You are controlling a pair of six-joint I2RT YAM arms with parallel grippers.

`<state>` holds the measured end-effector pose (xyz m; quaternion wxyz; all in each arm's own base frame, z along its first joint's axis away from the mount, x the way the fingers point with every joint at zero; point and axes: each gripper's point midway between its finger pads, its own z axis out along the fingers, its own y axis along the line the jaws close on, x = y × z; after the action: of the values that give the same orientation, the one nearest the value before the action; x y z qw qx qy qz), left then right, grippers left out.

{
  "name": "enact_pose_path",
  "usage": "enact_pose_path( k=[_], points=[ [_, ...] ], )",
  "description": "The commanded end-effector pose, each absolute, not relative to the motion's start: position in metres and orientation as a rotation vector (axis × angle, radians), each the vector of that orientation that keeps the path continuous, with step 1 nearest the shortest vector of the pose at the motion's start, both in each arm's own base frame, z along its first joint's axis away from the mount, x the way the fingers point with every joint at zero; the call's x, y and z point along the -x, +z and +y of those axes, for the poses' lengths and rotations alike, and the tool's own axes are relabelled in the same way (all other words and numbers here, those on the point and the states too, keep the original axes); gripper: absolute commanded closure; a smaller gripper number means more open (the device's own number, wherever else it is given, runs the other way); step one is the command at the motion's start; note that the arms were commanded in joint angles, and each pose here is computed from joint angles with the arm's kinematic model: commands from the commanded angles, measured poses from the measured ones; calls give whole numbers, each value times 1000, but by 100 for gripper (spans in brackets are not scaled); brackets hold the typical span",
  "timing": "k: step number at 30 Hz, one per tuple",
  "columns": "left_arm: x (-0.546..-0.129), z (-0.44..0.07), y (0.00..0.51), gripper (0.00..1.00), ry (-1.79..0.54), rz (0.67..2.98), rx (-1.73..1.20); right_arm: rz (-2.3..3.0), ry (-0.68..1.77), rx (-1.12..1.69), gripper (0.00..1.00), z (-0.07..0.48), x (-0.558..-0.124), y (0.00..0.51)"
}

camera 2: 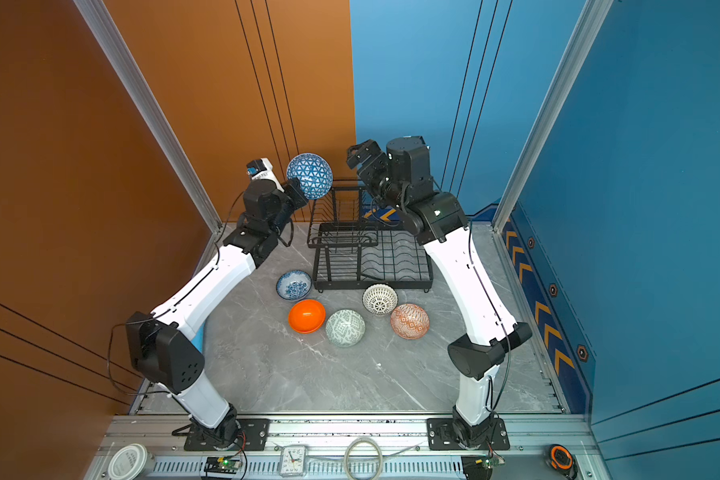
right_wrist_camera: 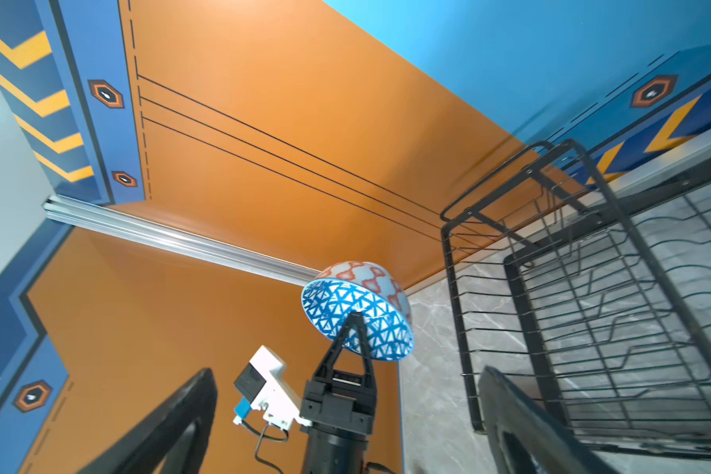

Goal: Load the bowls into the dish rack
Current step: 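Lift the bowl with the left gripper while the right gripper rises to meet it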

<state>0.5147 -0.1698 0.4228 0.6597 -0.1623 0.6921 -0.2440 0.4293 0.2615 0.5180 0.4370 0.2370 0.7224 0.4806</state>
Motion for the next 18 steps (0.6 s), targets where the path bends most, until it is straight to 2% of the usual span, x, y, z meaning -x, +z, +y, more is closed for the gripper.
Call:
enact_pose_path(
  k=[1, 12, 18],
  points=[
    [-507, -176, 468, 100, -527, 1409, 345, 1736, 1359, -651, 0, 278, -431, 533],
    [-493, -217, 460, 100, -478, 1425, 273, 1716, 1464, -753, 0, 293, -436, 528],
    [-482, -235, 455, 100, -470, 1438, 232, 1676, 1543, -854, 7, 298, -446, 521]
  ],
)
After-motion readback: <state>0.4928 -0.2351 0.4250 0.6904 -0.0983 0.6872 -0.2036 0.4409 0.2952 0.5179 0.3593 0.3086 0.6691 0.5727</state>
